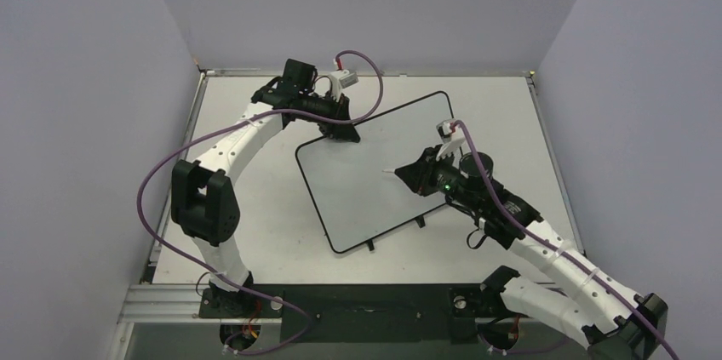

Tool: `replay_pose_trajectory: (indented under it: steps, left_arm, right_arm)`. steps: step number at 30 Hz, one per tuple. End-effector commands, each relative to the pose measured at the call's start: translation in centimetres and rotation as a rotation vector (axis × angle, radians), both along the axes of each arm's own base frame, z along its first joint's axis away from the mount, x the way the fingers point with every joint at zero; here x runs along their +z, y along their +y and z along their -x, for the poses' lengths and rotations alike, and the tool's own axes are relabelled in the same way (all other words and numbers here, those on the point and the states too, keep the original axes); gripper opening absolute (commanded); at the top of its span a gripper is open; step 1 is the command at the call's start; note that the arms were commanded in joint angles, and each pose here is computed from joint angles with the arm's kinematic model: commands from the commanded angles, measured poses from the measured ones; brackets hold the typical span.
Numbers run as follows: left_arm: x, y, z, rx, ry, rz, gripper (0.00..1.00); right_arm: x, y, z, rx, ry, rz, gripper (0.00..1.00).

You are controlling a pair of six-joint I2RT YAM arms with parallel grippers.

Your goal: Write a sentence on the whiteboard

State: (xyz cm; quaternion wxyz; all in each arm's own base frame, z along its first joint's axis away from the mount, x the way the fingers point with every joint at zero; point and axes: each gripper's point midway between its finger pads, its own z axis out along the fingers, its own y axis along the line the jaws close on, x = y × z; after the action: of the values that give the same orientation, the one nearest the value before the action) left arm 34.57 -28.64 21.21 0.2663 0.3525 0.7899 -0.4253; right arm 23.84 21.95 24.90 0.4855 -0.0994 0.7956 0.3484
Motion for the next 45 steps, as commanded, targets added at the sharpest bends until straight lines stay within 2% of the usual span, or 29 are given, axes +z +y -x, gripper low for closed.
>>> replay_pose_trajectory:
  steps: [1,12,19,25,45]
  left_arm:
    - [-1.0,0.6,-3.4,0.028,-0.243,-0.115,0.0]
    - [-1.0,0.9,-2.3,0.025,-0.238,-0.106,0.0]
    - [-0.7,1.0,-2.0,0.03,-0.25,-0.099,0.0]
    - [-0.4,0.8,-2.1,0.034,-0.25,-0.082,0.0]
    - [-0.8,1.0,-2.1,0.047,-0.25,-0.094,0.0]
  right_arm:
    - [4.7,4.2,1.4,0.108,-0.165,-0.21,0.0]
    - [3.7,9.6,2.2,0.153,-0.159,-0.285,0.0]
    - [3.5,10.4,2.4,0.142,-0.208,-0.267,0.0]
    - [3.4,11.4,2.8,0.199,-0.257,-0.261,0.0]
    - [0.3,14.0,1.8,0.22,-0.214,-0.194,0.0]
